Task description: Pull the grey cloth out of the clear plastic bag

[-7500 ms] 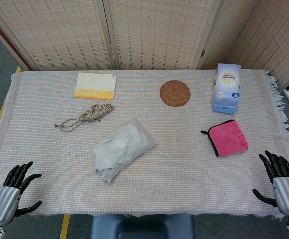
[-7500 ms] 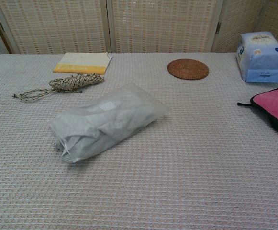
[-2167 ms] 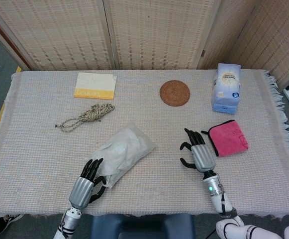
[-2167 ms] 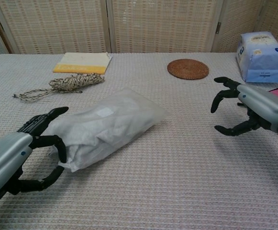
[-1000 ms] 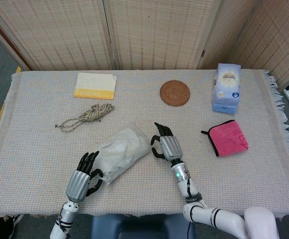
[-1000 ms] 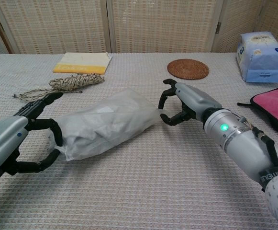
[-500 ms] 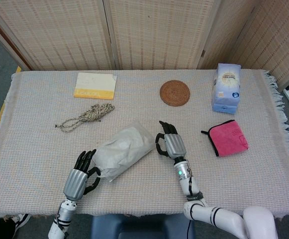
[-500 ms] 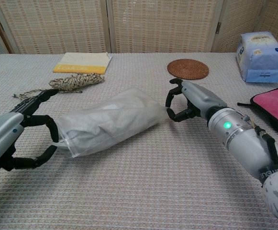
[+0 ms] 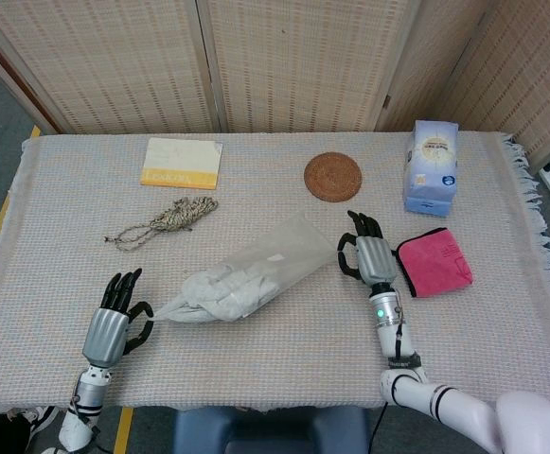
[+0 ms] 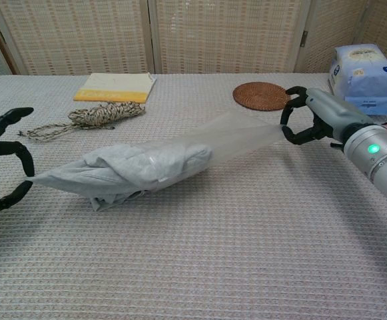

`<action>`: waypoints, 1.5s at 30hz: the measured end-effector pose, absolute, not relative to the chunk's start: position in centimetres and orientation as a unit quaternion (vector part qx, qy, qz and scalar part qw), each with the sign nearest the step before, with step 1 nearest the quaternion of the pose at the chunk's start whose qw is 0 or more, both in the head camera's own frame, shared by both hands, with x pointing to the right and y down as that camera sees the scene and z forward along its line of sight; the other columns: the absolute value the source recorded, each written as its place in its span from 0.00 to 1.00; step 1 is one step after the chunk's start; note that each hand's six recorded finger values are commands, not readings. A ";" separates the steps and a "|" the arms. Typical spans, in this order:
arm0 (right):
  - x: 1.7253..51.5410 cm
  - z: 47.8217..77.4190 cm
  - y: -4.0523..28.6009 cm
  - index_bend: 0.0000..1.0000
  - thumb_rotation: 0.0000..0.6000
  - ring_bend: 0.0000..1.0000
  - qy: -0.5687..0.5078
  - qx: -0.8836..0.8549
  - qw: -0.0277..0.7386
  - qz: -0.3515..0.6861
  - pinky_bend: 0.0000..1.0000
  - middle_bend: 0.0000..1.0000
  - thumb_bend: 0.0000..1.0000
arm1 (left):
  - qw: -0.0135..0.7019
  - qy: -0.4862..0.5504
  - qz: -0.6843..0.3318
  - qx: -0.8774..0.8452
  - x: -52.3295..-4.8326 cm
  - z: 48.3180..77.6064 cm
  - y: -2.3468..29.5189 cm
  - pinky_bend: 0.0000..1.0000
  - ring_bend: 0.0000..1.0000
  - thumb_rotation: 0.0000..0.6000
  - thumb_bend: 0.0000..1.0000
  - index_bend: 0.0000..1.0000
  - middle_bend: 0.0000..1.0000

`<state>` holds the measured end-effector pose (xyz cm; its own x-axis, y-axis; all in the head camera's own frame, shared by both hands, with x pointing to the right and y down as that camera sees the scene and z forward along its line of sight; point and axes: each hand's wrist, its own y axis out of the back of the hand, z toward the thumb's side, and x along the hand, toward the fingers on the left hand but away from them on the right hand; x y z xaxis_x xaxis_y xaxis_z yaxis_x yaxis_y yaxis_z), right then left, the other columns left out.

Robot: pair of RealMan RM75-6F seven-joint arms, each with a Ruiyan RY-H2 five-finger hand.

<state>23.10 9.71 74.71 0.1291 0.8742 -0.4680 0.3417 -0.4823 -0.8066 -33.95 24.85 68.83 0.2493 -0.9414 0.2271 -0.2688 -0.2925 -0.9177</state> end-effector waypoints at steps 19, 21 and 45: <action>32.7 71.8 8.8 0.00 1.00 0.00 -0.442 -0.664 0.266 0.541 0.00 0.00 0.16 | 0.380 0.430 -0.468 -0.672 -39.8 68.1 24.7 0.00 0.00 1.00 0.14 0.00 0.00; 32.7 71.0 9.2 0.00 1.00 0.00 -0.438 -0.665 0.270 0.541 0.00 0.00 0.11 | 0.369 0.432 -0.465 -0.679 -39.4 67.8 24.5 0.00 0.00 1.00 0.13 0.00 0.00; 44.1 53.8 25.3 0.00 1.00 0.00 -0.385 -0.589 0.354 0.616 0.00 0.00 0.08 | 0.285 0.375 -0.595 -0.651 -45.1 54.6 28.5 0.00 0.00 1.00 0.15 0.17 0.01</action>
<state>44.08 25.27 53.78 -0.0548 0.8901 -0.4525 0.0169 -0.4523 -0.8917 -45.11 28.55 54.57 0.0110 -0.8272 0.5619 -0.1486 -0.5570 -0.8171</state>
